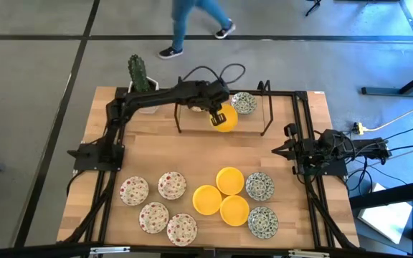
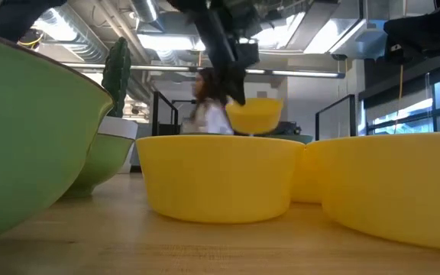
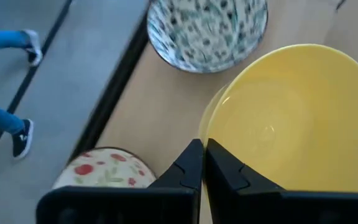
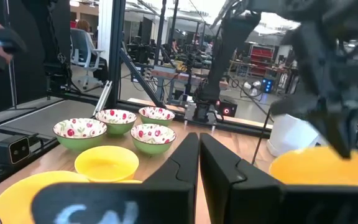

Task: Pick & Place Mini bowls
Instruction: Put the top left yellow bowl on the shelf

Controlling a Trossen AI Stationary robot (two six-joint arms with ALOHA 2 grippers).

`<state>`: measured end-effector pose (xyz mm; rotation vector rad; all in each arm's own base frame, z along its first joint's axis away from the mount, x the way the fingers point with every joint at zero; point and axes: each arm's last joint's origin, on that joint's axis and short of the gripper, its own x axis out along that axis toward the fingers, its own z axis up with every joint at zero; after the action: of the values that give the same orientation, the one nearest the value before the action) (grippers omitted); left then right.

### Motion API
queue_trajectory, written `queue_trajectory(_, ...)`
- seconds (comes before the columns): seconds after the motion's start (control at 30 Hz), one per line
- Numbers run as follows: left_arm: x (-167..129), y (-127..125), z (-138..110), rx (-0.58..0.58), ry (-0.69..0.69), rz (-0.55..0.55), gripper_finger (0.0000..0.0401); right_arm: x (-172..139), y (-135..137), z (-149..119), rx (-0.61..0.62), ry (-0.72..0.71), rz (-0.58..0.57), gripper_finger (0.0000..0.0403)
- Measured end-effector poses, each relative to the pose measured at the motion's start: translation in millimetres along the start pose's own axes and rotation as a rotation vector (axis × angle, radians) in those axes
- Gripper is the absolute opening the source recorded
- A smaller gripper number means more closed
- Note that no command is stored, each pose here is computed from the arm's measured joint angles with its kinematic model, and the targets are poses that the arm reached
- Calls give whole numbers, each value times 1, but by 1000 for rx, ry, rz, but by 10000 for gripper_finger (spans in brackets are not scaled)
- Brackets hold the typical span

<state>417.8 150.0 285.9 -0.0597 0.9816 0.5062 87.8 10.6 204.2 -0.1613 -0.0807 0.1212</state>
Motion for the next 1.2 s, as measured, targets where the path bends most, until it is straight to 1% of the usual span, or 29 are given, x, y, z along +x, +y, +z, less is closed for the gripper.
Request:
queue_trajectory(0.13,26,4,-6,0,59,-2,3,0,0,0,0,0,0,17)
queue_trajectory(0.3,39,5,-9,-4,81,-1,3,0,0,0,0,0,0,17)
queue_trajectory(0.4,42,5,-9,-3,78,4,3,0,0,0,0,0,0,17)
queue_trajectory(0.63,45,17,-9,-33,78,32,3,0,0,0,0,0,0,17)
queue_trajectory(0.77,45,17,-9,-42,78,15,3,0,0,0,0,-1,0,17)
queue_trajectory(0.97,49,17,-10,-44,86,24,5,0,0,0,0,0,0,17)
queue_trajectory(1.2,55,17,-11,-42,98,38,21,0,0,0,0,0,0,17)
